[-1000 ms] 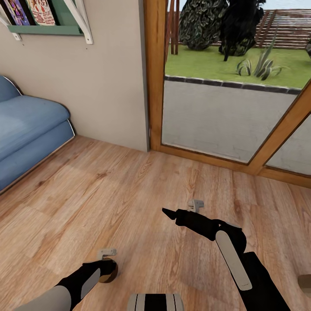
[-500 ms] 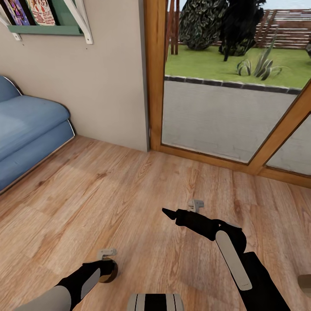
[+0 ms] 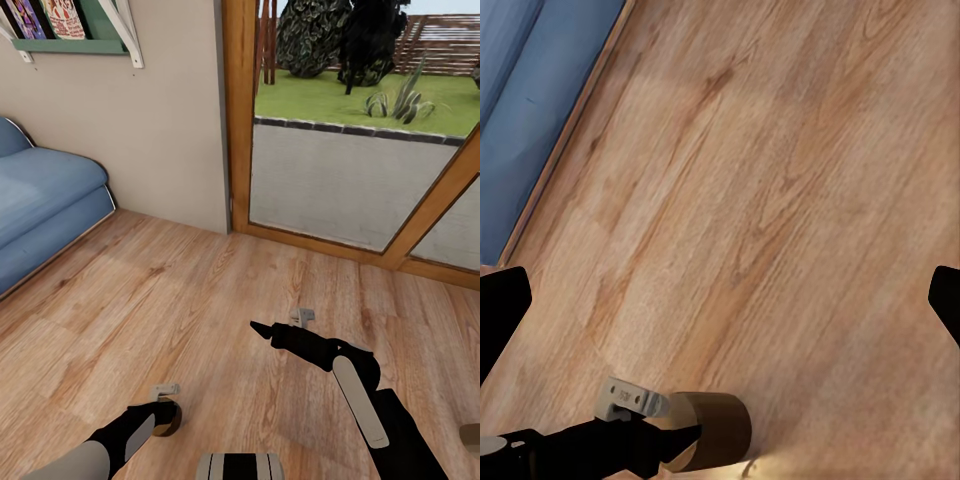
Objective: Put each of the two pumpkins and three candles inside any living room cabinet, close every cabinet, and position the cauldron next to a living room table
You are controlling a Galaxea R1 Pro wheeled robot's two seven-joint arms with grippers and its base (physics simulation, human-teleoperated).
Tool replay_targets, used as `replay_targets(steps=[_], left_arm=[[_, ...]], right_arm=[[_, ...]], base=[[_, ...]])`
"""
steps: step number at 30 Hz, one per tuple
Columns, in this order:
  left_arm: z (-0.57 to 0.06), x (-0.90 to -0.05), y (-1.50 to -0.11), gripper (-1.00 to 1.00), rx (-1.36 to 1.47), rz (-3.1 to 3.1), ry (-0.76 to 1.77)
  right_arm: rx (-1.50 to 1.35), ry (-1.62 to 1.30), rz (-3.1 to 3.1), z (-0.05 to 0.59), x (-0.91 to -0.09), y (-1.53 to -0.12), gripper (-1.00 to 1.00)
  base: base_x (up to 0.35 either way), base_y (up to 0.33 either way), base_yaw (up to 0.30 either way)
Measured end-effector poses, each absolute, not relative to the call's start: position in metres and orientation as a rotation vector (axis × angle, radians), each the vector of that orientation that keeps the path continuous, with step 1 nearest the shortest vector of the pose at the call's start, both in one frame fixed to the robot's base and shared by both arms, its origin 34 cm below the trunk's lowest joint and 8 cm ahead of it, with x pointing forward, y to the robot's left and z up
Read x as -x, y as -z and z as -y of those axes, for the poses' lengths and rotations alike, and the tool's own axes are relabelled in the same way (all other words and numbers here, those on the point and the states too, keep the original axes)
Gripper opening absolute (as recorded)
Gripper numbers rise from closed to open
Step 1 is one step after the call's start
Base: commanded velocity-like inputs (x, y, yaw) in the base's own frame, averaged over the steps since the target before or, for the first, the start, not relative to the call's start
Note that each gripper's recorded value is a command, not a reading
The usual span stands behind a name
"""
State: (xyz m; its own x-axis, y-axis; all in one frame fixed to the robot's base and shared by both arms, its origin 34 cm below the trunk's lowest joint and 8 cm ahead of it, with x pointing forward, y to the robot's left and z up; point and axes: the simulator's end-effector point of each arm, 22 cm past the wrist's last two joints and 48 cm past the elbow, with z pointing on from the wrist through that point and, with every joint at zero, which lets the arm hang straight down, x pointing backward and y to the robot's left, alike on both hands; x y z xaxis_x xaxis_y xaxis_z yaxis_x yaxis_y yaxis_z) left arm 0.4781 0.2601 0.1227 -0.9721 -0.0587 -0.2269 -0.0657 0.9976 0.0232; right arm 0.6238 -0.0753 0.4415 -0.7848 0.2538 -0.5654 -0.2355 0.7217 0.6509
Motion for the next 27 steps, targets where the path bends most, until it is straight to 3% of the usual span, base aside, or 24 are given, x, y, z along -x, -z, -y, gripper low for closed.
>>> replay_targets(steps=[27], left_arm=[[-0.260,-0.501,-0.149,-1.00,0.087,-2.852,-0.041]], right_arm=[[0.016,-0.965,-2.215,0.075,-0.627,-0.477,1.00]], base=[[0.000,0.000,0.000]])
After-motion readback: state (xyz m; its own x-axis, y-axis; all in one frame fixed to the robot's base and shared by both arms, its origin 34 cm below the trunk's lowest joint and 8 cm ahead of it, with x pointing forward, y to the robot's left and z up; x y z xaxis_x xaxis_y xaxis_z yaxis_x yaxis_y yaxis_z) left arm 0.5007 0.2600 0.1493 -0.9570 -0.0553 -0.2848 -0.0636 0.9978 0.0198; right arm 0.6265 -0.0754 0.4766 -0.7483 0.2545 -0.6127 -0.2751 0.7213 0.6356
